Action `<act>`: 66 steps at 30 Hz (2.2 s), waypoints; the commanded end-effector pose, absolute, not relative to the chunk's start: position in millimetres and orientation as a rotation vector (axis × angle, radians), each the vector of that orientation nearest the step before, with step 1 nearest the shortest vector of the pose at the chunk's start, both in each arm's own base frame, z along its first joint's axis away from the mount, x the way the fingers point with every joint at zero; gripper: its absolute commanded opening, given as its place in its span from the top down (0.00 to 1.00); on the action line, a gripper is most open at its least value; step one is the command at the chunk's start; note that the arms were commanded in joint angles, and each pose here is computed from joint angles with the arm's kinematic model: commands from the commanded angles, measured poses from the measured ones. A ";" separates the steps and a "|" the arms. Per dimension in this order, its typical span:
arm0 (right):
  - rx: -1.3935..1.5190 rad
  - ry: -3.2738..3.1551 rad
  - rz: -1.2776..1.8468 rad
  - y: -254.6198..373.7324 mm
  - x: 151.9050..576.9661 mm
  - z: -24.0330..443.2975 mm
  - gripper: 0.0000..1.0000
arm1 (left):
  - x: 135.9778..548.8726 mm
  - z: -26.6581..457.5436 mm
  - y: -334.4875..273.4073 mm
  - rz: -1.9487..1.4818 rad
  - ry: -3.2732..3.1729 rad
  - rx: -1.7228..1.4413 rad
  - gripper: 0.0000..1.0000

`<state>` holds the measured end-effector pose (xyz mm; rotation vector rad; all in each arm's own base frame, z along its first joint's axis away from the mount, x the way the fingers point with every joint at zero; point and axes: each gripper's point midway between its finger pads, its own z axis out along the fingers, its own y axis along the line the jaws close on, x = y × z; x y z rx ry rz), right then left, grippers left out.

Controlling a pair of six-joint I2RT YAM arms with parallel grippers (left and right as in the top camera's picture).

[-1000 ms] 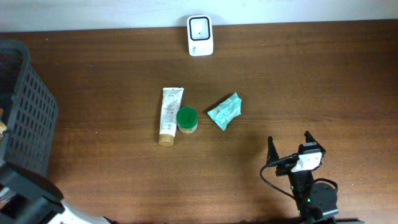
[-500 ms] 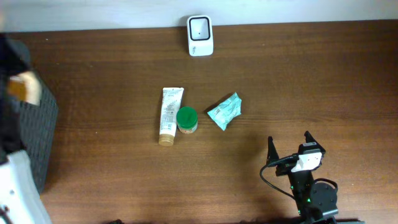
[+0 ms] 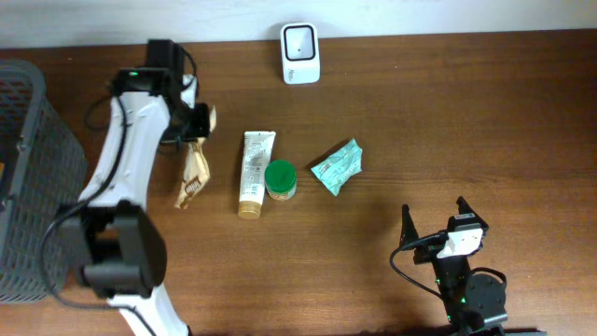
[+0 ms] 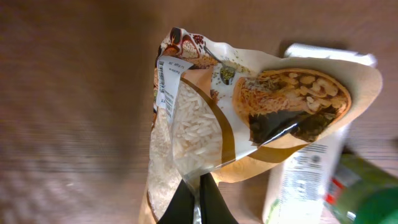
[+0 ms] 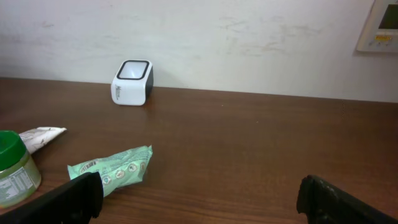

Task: Scan the item barcode
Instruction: 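Place the brown snack bag left of the tube with the left gripper, then reach the left gripper into the basket and grasp the orange packet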

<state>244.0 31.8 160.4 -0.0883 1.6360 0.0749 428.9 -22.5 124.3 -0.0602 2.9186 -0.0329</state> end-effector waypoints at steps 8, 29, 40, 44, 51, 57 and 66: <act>-0.086 1.643 0.081 32.6 243.9 156.9 0.02 | 454.9 200.2 -15.6 -0.039 2.755 -0.081 0.19; -0.086 1.643 0.081 32.6 243.9 156.9 0.02 | 355.3 209.0 394.0 0.570 2.407 -0.956 0.04; -0.086 1.643 0.081 32.6 243.9 156.9 0.02 | 383.2 104.8 418.3 0.656 2.589 -0.568 0.26; -0.086 1.643 0.081 32.6 243.9 156.9 0.02 | 388.7 69.5 423.0 0.652 2.639 -0.512 0.27; -0.086 1.643 0.081 32.6 243.9 156.9 0.02 | 387.3 28.5 422.1 0.622 2.707 -0.488 0.30; -0.086 1.643 0.081 32.7 243.9 156.9 0.02 | 385.5 19.1 421.1 0.610 2.724 -0.491 0.68; -0.086 1.643 0.081 32.7 243.9 156.9 0.02 | 387.8 63.7 413.9 0.599 2.637 -0.621 1.00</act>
